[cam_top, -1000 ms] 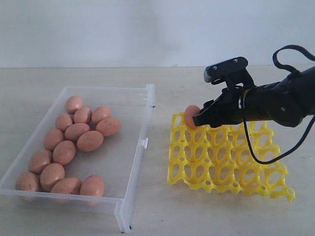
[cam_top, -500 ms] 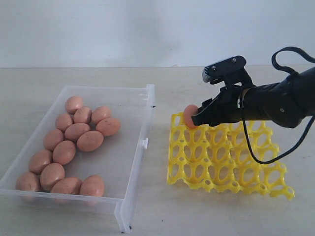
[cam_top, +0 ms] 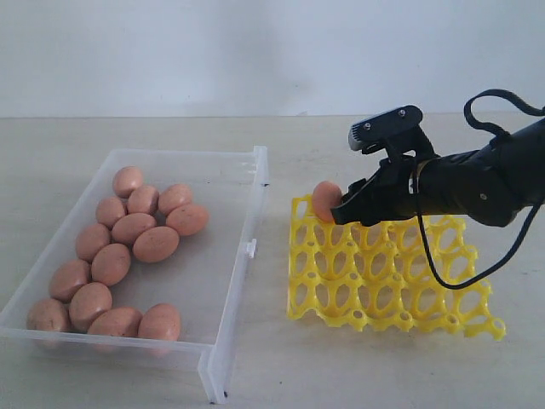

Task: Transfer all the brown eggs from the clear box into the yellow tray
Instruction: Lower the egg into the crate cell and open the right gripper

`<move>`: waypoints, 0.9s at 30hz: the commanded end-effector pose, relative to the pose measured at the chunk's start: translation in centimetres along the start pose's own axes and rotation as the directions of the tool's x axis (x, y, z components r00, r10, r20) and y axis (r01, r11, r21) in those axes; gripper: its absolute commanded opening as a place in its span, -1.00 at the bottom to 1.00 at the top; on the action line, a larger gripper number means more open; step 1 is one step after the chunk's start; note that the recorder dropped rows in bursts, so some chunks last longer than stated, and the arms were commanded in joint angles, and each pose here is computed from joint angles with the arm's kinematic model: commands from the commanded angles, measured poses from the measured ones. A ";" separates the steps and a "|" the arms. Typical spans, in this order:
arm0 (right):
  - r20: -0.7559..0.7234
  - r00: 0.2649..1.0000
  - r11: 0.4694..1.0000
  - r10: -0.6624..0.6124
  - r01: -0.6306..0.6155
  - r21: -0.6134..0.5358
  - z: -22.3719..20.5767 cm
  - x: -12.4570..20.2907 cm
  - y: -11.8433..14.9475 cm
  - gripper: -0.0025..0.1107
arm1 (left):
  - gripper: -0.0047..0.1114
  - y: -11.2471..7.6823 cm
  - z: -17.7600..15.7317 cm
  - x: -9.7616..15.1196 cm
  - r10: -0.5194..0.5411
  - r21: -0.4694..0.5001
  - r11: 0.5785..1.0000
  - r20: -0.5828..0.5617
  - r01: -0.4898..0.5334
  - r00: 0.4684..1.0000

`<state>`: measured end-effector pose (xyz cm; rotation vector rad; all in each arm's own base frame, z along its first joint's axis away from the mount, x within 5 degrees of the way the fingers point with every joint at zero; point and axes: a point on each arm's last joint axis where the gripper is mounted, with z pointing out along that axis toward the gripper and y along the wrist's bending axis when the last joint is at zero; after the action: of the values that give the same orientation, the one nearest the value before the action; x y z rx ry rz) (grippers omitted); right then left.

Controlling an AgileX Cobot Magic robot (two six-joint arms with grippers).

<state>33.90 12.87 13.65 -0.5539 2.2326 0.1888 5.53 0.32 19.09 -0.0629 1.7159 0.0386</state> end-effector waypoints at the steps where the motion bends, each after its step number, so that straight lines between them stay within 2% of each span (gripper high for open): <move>1: 0.007 1.000 1.000 -0.009 0.009 -0.003 0.1 0.0 0.1 -0.76 | -0.99 0.0 0.0 -0.1 -0.005 0.000 1.000 0.001 0.005 1.000; 7: -0.025 1.000 1.000 0.005 -0.005 0.003 0.1 0.3 0.0 0.04 | -0.99 0.0 0.0 -0.1 -0.005 0.000 1.000 0.001 0.005 1.000; 21: -0.040 0.999 1.000 0.017 -0.018 -0.016 0.1 0.3 1.1 0.04 | -0.99 0.0 0.0 -0.1 -0.005 0.000 1.000 0.001 0.005 1.000; 27: 0.045 0.999 1.000 0.012 -0.011 -0.014 -1.7 -1.6 1.0 0.04 | -0.99 0.0 0.0 -0.1 -0.005 0.000 1.000 0.001 0.005 1.000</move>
<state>33.27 13.69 14.70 -0.5377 2.2402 0.2110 5.53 0.32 19.09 -0.0629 1.7159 0.0386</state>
